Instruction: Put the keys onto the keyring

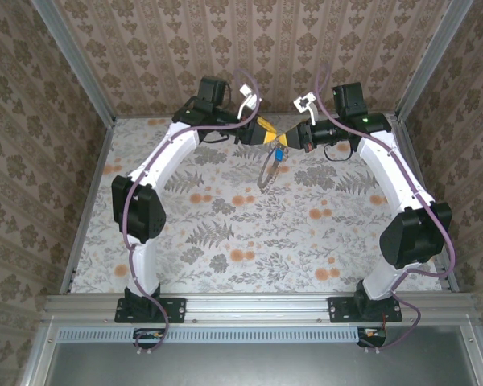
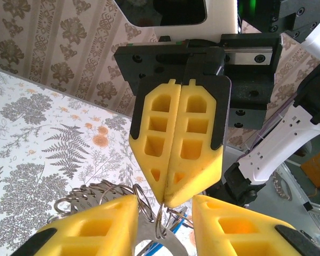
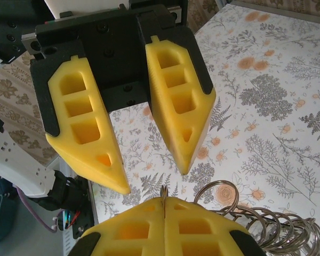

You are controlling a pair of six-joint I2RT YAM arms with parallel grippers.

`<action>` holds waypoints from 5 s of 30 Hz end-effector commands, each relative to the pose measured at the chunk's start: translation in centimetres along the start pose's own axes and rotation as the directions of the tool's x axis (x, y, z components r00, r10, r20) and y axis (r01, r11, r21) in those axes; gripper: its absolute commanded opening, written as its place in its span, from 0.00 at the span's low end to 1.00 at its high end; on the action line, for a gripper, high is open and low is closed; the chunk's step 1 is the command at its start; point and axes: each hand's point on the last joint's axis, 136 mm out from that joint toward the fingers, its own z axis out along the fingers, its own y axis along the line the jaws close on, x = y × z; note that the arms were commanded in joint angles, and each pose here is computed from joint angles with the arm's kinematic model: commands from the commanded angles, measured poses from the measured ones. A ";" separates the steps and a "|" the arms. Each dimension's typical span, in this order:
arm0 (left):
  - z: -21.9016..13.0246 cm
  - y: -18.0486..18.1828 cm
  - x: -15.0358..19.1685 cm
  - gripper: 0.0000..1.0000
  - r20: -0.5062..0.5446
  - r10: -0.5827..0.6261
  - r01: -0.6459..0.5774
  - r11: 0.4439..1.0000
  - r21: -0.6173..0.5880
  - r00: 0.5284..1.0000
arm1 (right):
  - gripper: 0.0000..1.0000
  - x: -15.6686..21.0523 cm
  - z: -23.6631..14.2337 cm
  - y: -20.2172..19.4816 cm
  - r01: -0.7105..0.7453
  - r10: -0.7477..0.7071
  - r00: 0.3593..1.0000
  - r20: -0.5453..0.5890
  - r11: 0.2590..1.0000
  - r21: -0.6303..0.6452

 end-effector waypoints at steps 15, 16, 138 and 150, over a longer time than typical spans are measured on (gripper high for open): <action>1.2 -1.1 1.1 0.26 -0.022 -0.003 0.005 0.997 0.073 1.000 | 0.00 -1.3 -0.2 0.5 0.053 -0.053 0.998 0.038 0.999 -0.012; 1.2 -1.1 1.1 0.25 -0.022 -0.003 0.005 0.997 0.076 1.000 | 0.00 -1.2 -0.2 0.5 0.051 -0.050 0.998 0.037 0.999 -0.012; -0.4 -3.3 -6.5 0.00 0.498 0.005 0.069 0.989 -0.129 0.867 | 0.00 0.2 -0.4 -3.0 -0.241 0.193 0.818 0.542 0.970 0.018; -0.5 -2.3 -5.6 0.00 0.554 -0.041 0.120 0.987 -0.108 0.832 | 0.00 -1.6 1.1 -0.5 -0.182 0.214 0.832 0.511 0.977 -0.113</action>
